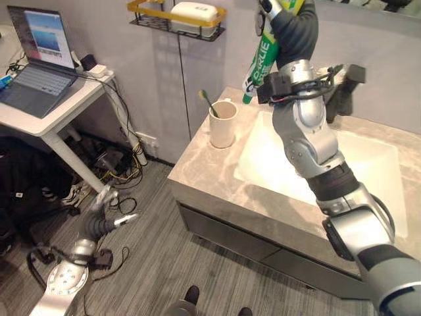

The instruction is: Put brush and paste in cup on sink, flatten towel.

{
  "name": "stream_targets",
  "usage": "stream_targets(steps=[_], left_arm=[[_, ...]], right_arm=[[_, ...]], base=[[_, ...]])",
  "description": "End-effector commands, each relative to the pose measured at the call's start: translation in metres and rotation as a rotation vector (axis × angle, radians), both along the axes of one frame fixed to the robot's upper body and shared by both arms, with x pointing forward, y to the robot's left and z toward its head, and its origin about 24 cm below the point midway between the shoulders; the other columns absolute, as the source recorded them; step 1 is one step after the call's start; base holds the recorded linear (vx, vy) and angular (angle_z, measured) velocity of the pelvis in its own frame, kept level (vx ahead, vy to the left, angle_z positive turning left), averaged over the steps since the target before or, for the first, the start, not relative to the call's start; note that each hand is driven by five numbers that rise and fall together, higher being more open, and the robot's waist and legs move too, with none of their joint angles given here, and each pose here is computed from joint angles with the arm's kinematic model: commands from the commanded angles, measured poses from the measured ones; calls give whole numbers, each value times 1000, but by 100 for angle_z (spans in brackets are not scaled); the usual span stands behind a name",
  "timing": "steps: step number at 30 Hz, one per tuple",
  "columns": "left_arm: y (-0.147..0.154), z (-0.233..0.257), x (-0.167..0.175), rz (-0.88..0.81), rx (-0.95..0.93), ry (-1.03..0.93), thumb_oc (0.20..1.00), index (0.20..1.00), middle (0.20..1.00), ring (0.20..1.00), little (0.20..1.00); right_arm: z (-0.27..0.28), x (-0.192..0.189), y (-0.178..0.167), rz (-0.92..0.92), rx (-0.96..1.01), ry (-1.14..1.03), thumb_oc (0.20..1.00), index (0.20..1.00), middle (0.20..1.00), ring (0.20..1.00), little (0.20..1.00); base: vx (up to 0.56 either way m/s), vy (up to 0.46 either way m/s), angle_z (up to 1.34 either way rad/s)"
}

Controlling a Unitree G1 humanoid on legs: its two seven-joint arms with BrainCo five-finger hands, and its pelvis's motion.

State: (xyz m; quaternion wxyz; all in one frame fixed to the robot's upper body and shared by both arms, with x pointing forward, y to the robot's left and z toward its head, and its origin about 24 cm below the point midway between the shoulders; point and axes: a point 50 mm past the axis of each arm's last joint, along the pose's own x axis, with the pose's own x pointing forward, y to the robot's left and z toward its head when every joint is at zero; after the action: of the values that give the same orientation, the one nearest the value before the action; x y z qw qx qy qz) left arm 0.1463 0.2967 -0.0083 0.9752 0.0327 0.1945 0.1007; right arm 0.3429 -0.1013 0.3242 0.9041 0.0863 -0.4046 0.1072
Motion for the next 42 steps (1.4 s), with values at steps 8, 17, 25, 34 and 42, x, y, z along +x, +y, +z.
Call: stream_targets(steps=[8,17,25,34,42], left_arm=[[-8,9,2,-171,-33,46,1000,1000,1000,1000,1000],[-12,9,3,-204,-8,57,1000,1000,1000,1000,1000],[-14,10,6,-221,5,47,1000,1000,1000,1000,1000],[-15,6,4,-204,-5,53,1000,1000,1000,1000,1000],[-18,2,3,-201,-13,63,1000,1000,1000,1000,1000]], right_arm=[[54,5,-14,-65,149,-76,200,200,200,200,200],[64,1,-20,-77,202,-112,200,200,200,200,200],[69,-6,-19,-97,182,-159,200,200,200,200,200],[62,-6,-26,-155,142,-166,200,200,200,200,200],[57,-4,-32,-195,180,-156,200,200,200,200,200]], base=[[22,25,19],[18,13,2],[19,9,2],[0,0,0],[0,0,0]])
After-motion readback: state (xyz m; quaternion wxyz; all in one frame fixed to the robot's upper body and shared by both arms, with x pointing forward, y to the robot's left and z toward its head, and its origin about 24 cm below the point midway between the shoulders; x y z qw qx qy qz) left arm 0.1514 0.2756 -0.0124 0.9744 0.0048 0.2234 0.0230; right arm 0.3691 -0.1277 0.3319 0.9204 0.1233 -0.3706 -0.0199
